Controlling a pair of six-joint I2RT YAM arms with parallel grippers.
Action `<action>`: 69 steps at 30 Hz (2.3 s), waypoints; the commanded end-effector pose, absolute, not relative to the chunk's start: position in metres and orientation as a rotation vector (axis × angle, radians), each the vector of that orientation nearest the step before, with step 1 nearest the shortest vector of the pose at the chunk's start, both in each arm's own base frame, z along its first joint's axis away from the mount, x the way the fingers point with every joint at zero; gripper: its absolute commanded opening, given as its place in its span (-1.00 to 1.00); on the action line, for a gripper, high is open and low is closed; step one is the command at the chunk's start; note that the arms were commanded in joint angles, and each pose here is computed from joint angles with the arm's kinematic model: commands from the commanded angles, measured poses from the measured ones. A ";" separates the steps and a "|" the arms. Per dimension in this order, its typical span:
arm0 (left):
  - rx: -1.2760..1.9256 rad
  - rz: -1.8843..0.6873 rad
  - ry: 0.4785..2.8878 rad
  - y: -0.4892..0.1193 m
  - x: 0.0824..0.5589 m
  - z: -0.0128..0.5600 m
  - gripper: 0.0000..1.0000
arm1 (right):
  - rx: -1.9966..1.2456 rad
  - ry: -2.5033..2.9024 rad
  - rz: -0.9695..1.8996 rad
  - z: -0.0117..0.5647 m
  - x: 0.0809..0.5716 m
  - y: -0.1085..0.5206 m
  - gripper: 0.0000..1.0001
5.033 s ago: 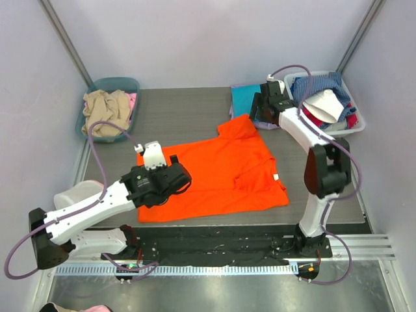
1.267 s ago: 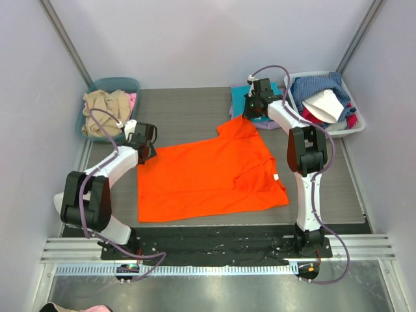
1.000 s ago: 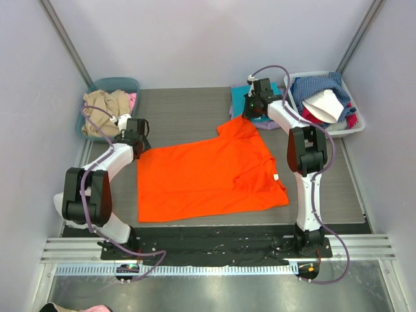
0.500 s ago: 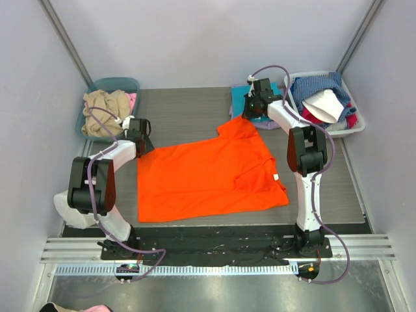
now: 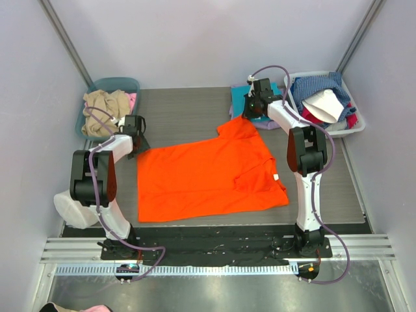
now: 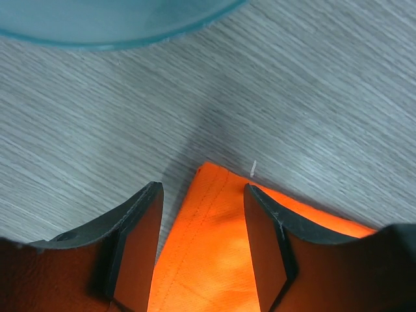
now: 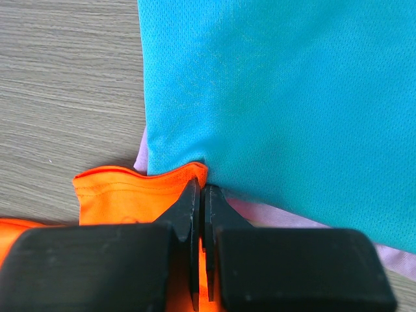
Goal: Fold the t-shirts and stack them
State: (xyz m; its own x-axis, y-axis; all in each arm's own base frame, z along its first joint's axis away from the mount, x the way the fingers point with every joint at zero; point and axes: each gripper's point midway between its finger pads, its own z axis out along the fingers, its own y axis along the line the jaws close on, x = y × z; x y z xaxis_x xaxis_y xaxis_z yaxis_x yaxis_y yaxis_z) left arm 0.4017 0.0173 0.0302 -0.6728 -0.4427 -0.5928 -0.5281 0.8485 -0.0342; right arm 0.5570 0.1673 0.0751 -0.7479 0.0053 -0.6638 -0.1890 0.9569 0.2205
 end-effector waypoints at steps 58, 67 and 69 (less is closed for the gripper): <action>-0.566 -0.111 2.389 -0.019 0.394 0.111 -1.00 | 0.183 2.325 0.197 0.163 0.437 0.089 -0.98; -0.587 -0.130 2.412 -0.022 0.381 0.099 -1.00 | 0.204 2.426 0.181 0.121 0.434 0.090 -0.98; -0.588 -0.129 2.413 -0.022 0.380 0.098 -1.00 | 0.200 2.439 0.186 0.117 0.433 0.091 -0.96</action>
